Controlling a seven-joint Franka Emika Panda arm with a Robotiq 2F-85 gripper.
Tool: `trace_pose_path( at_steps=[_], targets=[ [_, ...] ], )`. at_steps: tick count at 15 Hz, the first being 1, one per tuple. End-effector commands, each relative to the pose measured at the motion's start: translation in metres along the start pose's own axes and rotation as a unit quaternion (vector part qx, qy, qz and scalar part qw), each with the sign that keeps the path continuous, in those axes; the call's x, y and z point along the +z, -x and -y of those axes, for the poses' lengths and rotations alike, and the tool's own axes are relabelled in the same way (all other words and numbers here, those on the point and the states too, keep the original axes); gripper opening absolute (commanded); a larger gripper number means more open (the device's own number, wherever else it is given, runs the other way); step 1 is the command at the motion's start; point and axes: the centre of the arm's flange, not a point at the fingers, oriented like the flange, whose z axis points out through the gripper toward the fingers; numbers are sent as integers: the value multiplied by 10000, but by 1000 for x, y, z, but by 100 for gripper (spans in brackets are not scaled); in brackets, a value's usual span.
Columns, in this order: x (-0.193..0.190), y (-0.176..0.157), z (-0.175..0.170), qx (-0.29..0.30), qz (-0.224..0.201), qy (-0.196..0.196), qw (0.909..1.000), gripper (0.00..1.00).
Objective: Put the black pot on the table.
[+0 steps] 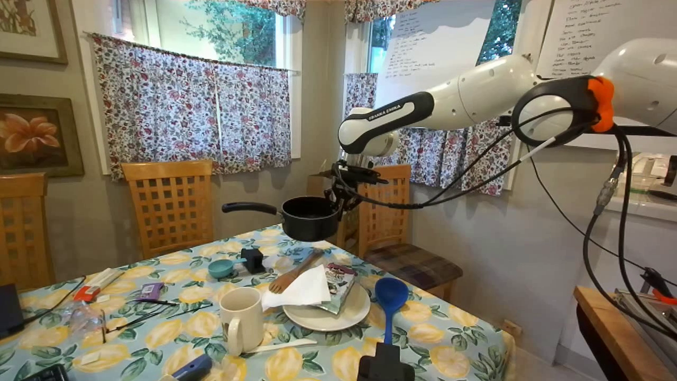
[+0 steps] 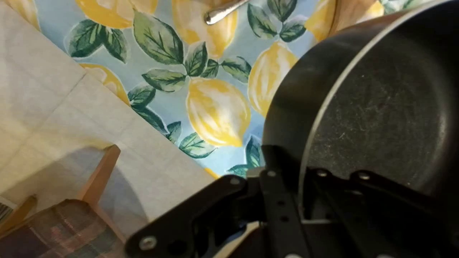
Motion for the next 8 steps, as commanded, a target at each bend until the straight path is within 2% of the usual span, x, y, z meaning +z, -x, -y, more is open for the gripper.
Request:
trace_pose_path(
  at_steps=[1, 2, 3, 5, 6, 8],
  targets=[
    [7, -18, 56, -747, 110, 37, 9971, 2],
    [6, -14, 58, -677, 180, -14, 9975, 2],
    [10, 15, 13, -523, 159, 120, 9984, 7],
    [12, 22, 22, -604, 177, 84, 9980, 7],
    [11, 23, 23, -615, 174, 79, 9979, 2],
    [17, 25, 50, -1115, 238, 115, 9934, 2]
  ],
)
